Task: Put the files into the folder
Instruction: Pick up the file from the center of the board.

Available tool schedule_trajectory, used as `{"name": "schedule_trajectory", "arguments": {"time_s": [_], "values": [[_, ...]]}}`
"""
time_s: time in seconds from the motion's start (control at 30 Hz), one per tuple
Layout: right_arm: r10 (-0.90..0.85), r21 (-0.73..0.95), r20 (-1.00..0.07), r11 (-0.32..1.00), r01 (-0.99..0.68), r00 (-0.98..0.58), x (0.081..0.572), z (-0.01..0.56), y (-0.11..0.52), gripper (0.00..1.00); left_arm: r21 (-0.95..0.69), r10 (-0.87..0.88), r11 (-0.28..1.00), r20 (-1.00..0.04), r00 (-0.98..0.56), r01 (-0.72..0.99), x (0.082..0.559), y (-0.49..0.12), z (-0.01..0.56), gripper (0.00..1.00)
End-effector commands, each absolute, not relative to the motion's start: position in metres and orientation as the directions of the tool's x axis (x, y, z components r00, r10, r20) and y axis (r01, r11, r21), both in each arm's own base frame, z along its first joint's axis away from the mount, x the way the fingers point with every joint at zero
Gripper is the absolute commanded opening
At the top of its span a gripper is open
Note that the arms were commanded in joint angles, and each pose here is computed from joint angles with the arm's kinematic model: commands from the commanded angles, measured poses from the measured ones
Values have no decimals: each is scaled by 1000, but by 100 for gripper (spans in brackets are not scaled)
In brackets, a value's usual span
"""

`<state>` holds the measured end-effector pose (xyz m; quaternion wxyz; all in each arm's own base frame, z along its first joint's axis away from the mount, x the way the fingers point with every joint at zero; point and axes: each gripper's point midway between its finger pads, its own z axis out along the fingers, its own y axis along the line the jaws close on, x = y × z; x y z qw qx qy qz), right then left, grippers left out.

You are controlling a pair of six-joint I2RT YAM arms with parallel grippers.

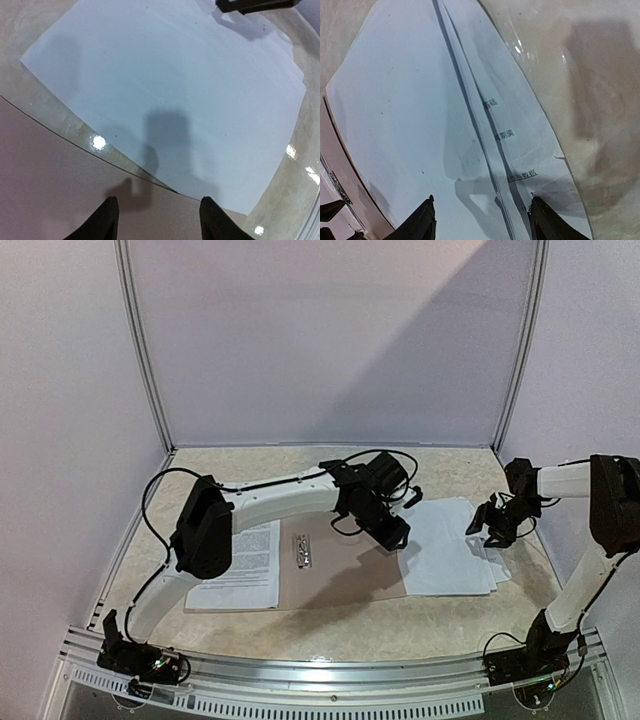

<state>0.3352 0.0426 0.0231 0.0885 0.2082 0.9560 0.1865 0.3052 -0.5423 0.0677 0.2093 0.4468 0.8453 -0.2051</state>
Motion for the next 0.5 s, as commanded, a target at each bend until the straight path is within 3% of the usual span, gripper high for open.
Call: {"name": "schedule_trajectory", "arguments": {"time_s": [0.0, 0.2, 0.3, 0.47], "values": [[428, 358, -83, 856, 373, -900, 328, 17, 37, 64, -245, 636, 554, -492, -595, 795, 293, -559, 28, 56], [412, 302, -151, 885, 355, -899, 331, 43, 25, 59, -252, 642, 575, -451, -620, 778, 290, -559, -2, 54], [385, 361, -198, 884, 298, -902, 333, 58, 36, 58, -243, 648, 583, -435, -625, 775, 289, -555, -8, 54], [388, 390, -162, 870, 302, -907, 324, 47, 42, 57, -231, 656, 588, -424, -625, 775, 289, -550, -11, 54]]}}
